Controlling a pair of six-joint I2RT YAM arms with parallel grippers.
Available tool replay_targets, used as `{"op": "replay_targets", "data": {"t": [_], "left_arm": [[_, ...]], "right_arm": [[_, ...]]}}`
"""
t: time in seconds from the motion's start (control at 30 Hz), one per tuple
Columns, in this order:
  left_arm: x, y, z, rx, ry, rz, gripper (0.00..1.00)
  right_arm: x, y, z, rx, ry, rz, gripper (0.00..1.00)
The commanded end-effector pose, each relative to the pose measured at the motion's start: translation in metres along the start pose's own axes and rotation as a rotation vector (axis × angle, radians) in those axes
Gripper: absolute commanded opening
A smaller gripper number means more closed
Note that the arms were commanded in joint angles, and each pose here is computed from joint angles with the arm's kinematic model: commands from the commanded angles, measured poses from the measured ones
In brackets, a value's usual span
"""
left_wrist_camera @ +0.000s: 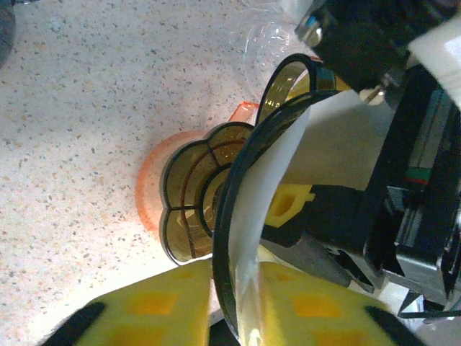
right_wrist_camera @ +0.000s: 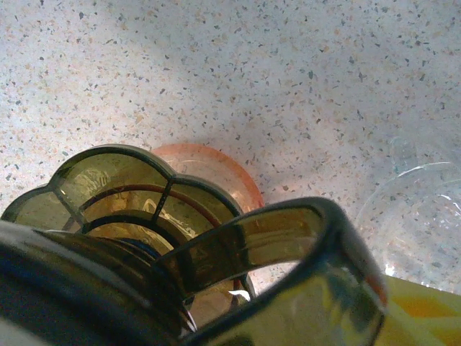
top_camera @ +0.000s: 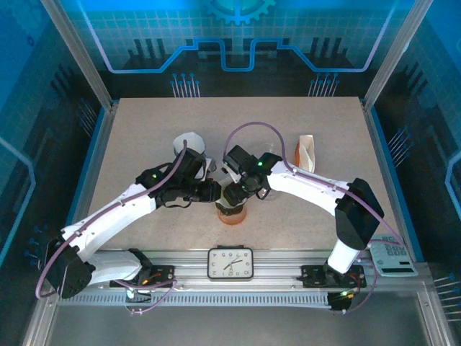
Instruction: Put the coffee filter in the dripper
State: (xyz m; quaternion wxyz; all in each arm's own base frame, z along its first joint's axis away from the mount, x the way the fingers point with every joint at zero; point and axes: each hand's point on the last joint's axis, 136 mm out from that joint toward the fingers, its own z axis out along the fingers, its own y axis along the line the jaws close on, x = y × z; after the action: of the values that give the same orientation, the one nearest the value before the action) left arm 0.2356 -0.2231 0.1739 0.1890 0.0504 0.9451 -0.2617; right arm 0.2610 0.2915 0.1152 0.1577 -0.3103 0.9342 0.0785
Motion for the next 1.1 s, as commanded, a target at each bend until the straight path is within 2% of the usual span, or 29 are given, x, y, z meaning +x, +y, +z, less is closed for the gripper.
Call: {"op": "replay_targets", "data": {"t": [0.0, 0.3, 0.47, 0.8, 1.07], "left_arm": [[0.012, 0.004, 0.001, 0.003, 0.038, 0.006, 0.29], [0.018, 0.01, 0.006, -0.014, 0.058, -0.001, 0.21], [0.017, 0.01, 0.007, -0.011, 0.054, -0.001, 0.21], [0.016, 0.011, 0.008, -0.01, 0.054, -0.004, 0.23], [0.015, 0.01, 0.006, -0.005, 0.048, -0.007, 0.26]], "right_arm": [[0.004, 0.005, 0.009, 0.009, 0.025, -0.003, 0.71], [-0.014, 0.008, -0.014, -0.004, -0.04, 0.003, 0.72], [-0.015, 0.008, -0.02, -0.005, -0.049, 0.006, 0.72], [0.002, 0.005, 0.006, 0.011, 0.026, 0.016, 0.72], [-0.01, 0.007, -0.007, 0.0, -0.021, 0.019, 0.72]]}}
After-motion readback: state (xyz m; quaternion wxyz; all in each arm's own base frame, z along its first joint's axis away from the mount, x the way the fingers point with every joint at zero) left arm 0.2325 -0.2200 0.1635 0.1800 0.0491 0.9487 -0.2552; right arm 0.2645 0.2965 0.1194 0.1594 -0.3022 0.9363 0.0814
